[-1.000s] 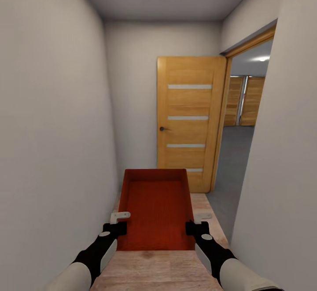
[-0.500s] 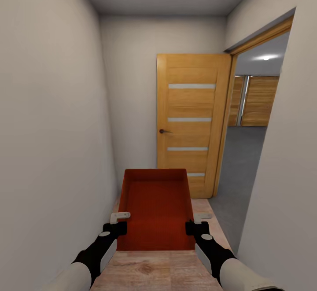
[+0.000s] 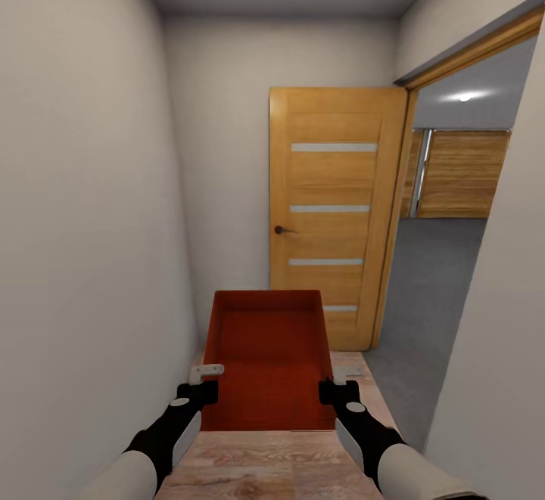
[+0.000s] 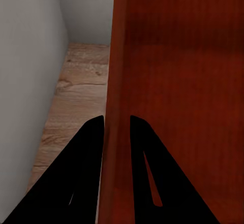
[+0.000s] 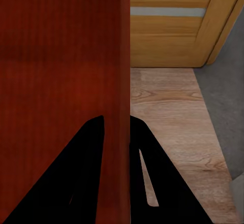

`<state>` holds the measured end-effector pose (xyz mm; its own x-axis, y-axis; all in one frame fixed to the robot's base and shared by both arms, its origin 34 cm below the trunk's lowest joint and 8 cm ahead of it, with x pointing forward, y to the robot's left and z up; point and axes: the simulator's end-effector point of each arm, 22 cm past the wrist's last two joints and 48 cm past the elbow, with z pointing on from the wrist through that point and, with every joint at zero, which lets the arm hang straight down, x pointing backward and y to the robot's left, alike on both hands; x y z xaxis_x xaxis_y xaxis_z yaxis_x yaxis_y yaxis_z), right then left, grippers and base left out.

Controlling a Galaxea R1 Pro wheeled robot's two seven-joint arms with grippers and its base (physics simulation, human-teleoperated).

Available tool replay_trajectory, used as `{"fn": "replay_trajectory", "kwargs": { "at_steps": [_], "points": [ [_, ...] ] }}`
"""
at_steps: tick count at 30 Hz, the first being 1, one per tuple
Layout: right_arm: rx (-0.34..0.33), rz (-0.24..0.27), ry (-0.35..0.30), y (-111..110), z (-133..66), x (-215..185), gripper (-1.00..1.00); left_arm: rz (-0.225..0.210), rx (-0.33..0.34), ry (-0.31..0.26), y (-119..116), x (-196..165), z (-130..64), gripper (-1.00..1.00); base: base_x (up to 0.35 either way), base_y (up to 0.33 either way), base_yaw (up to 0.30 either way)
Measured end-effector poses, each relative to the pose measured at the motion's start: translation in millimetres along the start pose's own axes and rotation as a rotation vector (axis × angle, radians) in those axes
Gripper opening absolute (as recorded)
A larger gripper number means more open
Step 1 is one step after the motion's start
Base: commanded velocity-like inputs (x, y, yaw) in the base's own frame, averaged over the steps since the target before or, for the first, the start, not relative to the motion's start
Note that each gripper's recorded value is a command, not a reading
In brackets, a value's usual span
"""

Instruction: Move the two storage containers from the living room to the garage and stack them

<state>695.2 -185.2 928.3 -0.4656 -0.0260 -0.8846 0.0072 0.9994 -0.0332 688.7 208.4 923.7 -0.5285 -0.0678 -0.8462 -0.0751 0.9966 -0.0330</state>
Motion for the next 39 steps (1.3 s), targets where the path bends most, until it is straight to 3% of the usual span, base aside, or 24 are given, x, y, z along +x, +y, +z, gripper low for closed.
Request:
{"fn": "replay_trajectory", "kwargs": {
  "at_steps": [39],
  "points": [
    [0.002,-0.001,0.001,0.1,-0.1,0.4,-1.00,0.000,-0.001,0.002,0.2,0.7,0.0,-1.00,0.322,0.000,-0.004]
  ]
}}
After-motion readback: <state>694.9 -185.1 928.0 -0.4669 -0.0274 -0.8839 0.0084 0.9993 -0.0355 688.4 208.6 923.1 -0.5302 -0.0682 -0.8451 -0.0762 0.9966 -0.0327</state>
